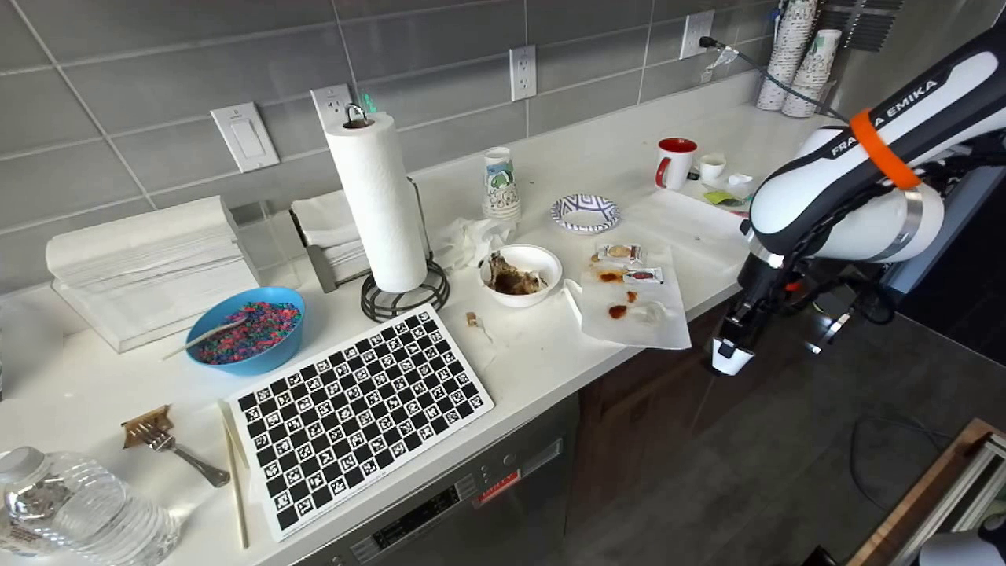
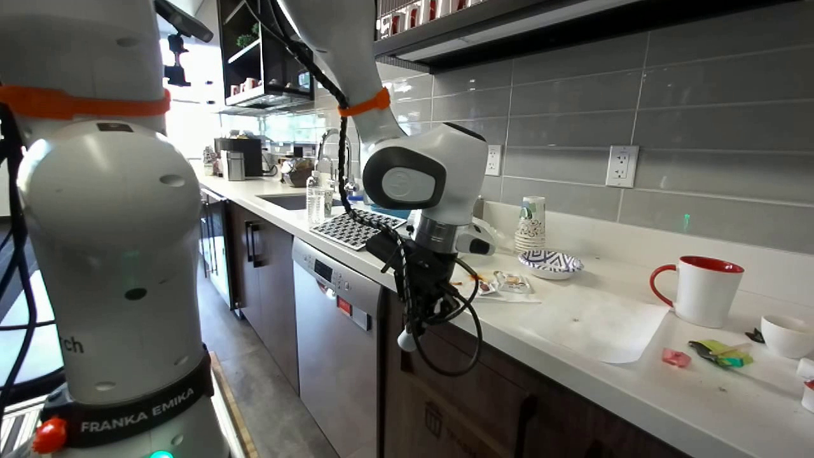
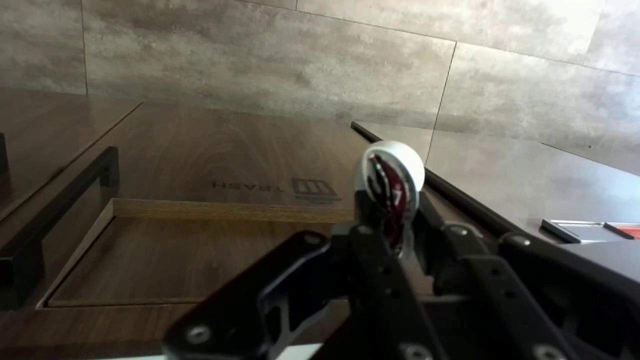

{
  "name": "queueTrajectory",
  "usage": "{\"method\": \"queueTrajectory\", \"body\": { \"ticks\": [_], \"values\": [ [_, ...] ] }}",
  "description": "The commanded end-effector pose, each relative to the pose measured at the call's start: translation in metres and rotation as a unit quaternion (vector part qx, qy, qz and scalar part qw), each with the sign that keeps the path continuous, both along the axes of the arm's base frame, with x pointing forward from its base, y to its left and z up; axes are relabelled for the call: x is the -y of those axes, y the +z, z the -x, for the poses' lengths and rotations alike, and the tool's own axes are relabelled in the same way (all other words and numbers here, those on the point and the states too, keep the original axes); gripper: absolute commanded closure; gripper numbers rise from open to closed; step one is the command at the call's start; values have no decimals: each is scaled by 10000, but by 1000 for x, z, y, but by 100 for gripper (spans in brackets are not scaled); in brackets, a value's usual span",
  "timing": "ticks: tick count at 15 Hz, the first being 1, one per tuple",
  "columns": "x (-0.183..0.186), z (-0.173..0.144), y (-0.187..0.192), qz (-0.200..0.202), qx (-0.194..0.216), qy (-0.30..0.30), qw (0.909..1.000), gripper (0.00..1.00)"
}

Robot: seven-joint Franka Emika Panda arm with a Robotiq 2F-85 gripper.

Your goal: Place the small white container to the left of the mug in the bin beneath the counter

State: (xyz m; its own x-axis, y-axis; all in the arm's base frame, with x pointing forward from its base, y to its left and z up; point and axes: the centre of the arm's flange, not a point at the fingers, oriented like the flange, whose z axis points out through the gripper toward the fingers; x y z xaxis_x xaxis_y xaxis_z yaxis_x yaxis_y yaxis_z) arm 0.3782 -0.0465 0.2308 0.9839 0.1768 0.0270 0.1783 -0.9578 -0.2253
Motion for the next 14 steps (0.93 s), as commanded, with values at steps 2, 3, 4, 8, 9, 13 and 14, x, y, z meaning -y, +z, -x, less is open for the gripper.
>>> {"method": "queueTrajectory", "body": {
  "ticks": [2, 3, 4, 8, 9, 13, 14],
  "values": [
    [3, 17, -31, 56, 152, 184, 9997, 95],
    [3, 15, -37, 109, 219, 212, 9995, 95],
    [2, 12, -45, 67, 372, 304, 9988, 95],
    [-2, 13, -69, -40, 723, 419, 9965, 95],
    [-3, 18, -71, -64, 723, 424, 9965, 95],
    [0, 28, -92, -221, 763, 325, 9963, 95],
    [-1, 20, -60, -194, 702, 317, 9968, 79]
  ]
}}
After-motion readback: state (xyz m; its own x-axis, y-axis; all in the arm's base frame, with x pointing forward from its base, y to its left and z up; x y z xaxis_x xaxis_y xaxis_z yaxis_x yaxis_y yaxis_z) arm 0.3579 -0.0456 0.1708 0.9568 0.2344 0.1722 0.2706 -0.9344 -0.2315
